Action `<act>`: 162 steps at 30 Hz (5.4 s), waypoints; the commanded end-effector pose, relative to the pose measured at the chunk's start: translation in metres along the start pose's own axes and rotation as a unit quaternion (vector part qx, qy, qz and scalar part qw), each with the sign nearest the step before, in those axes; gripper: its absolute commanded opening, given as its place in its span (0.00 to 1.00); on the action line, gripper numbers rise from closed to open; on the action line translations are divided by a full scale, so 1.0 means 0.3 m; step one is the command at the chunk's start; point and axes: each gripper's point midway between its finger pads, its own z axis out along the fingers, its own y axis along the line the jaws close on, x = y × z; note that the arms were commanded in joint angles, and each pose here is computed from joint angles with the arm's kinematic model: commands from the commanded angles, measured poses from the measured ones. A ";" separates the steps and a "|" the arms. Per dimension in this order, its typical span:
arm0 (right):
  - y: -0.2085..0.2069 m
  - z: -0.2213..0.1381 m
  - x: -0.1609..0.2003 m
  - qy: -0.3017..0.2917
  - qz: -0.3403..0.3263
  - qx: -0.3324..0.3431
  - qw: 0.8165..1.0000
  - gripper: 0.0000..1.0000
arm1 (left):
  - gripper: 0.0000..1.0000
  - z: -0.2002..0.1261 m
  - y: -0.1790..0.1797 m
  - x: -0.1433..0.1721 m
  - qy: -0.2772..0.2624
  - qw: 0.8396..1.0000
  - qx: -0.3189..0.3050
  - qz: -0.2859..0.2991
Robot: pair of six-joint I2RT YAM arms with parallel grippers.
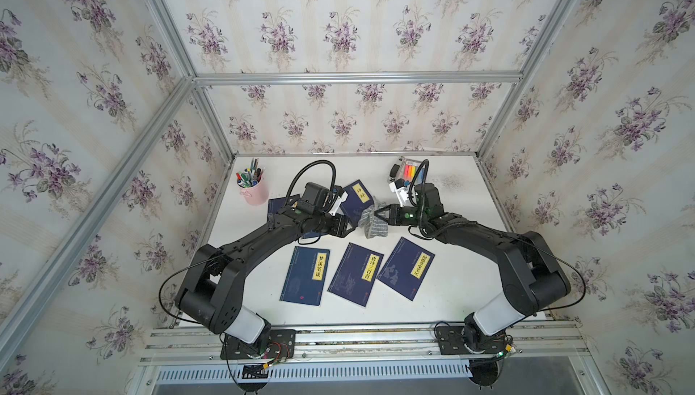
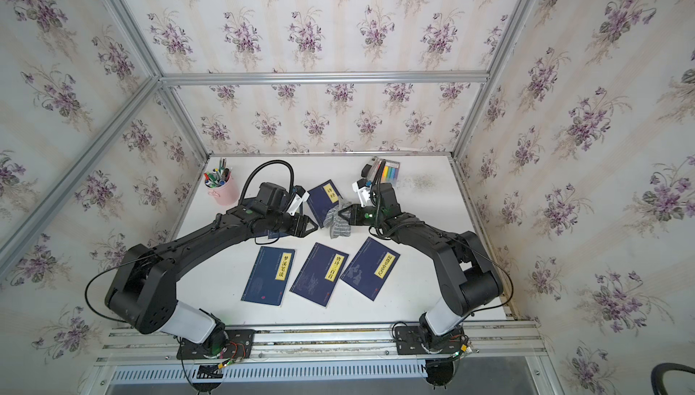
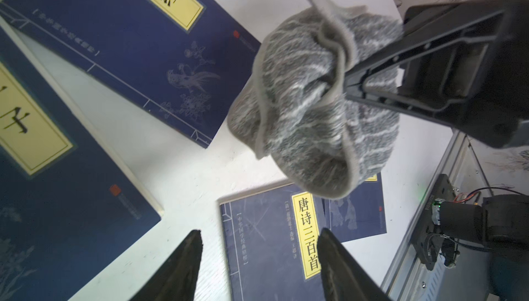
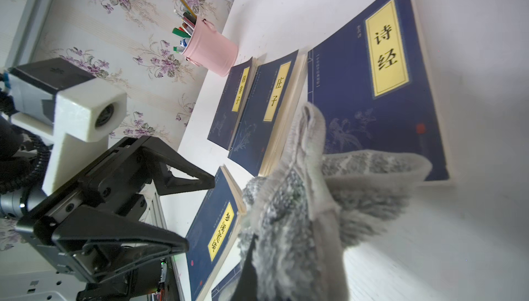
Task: Wipe the cover of the book
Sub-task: Move the book to the center of the board, then wipe the dirt from the cover of the book.
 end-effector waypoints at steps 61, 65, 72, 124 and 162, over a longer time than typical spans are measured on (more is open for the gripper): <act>-0.371 -0.478 0.049 -0.111 0.030 0.365 0.924 0.00 | 0.18 0.315 -0.657 0.587 0.215 0.938 0.179 0.204; -0.384 -0.483 0.053 -0.111 0.033 0.373 0.921 0.00 | 0.18 0.362 -0.665 0.594 0.224 0.935 0.182 0.204; -0.403 -0.515 0.047 -0.131 0.044 0.376 0.916 0.00 | 0.23 0.458 -0.676 0.586 0.229 0.937 0.180 0.195; -0.336 -0.369 0.137 -0.026 0.075 0.245 0.966 0.00 | 0.32 0.439 -0.259 -0.293 0.061 0.986 0.152 0.033; -0.382 -0.159 0.031 0.009 -0.025 0.344 0.939 0.47 | 0.30 0.630 -0.037 -0.172 0.123 0.984 0.117 -0.051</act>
